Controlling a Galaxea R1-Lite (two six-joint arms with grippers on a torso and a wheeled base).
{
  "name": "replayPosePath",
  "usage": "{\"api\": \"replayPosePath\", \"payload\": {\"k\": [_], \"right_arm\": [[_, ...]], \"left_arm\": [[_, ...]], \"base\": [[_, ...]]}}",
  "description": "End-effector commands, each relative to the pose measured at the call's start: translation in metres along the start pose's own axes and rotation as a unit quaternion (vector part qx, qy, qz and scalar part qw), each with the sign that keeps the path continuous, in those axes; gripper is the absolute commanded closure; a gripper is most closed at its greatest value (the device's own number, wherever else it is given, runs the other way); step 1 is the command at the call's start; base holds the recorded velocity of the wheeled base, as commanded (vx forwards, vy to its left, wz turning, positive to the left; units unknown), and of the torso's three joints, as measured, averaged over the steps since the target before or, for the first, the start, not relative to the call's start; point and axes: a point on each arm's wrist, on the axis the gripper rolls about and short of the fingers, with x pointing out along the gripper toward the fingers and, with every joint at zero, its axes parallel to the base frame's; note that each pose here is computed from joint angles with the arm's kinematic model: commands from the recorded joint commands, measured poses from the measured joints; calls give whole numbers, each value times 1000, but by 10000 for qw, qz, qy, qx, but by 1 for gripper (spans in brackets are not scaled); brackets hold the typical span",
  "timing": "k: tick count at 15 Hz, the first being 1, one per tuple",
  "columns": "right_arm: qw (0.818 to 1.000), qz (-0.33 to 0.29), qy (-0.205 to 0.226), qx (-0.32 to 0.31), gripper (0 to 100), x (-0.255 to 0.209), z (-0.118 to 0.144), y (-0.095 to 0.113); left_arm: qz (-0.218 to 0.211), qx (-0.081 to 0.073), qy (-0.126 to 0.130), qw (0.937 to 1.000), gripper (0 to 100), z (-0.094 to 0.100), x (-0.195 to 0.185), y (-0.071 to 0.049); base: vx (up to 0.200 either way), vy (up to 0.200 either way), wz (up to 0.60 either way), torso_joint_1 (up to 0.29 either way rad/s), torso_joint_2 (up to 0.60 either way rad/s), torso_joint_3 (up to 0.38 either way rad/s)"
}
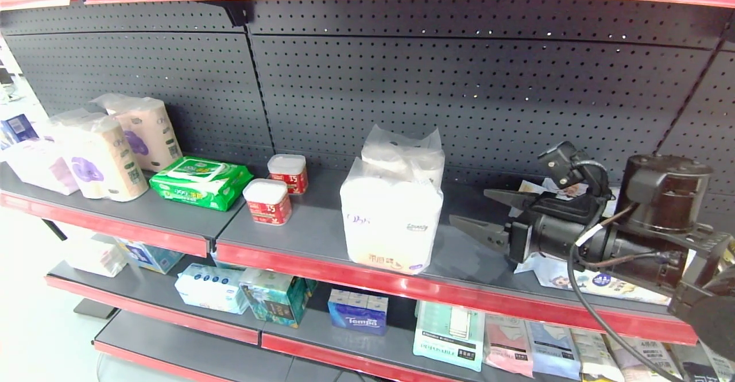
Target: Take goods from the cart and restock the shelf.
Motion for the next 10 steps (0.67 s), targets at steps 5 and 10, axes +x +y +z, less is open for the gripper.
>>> {"api": "replayPosePath", "payload": {"k": [5,10], "right_arm": [[9878,-1540,170,169,0,-83,27,-9],[9626,-2683,284,261,0,-175,10,20]], "left_arm": [[4,-2,0,10000,0,0,0,0],[4,-2,0,10000,0,0,0,0]], "base": [[0,0,0,0,0,0],[0,0,0,0,0,0]]}}
